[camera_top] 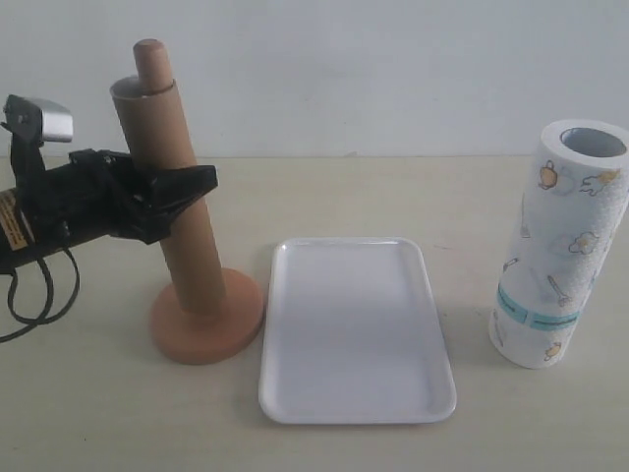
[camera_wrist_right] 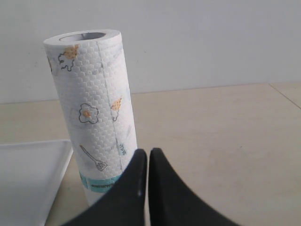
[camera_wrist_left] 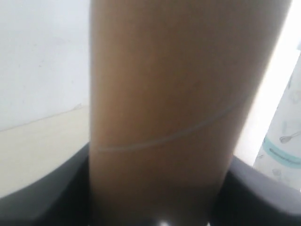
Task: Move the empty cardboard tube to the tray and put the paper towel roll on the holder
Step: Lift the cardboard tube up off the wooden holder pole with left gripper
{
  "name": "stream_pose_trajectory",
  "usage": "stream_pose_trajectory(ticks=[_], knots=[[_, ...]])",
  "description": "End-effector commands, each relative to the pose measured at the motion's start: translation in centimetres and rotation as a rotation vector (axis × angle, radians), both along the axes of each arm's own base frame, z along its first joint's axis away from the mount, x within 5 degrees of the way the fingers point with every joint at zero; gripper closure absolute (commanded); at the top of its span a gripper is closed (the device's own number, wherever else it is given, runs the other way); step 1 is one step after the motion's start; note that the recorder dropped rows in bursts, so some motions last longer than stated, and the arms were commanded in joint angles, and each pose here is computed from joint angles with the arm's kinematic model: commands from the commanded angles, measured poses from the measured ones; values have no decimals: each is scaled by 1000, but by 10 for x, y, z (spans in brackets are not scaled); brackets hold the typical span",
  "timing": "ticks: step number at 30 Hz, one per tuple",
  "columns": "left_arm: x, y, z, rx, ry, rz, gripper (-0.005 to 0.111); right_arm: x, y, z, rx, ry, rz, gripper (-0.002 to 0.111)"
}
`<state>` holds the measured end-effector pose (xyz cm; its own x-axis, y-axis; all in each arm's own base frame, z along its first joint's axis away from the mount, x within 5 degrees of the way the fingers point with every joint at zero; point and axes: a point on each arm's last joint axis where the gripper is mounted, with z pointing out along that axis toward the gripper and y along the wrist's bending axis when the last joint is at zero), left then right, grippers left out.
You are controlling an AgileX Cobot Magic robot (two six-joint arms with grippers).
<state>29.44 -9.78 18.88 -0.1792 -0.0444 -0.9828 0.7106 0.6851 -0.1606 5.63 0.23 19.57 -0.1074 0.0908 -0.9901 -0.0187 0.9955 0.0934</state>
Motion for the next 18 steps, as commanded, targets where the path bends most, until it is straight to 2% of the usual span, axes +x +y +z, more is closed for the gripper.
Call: stream_pose_trajectory(ticks=[1,8,11,14,18], knots=[[-7,-1,30,-39,-107,-9,103,0,0,2,-1,-18,1,107],[-27,3,82,-65,-268,1,103,0,0,2,-1,-18,1,107],[-37,7,107,-121,-308,35,103,0,0,2,-1,-18,1,107],[-41,10,135,-174,-298,66,103,0,0,2,-1,-18,1,107],[-45,12,175,-152,-287,81,103,0,0,2,-1,-18,1,107]])
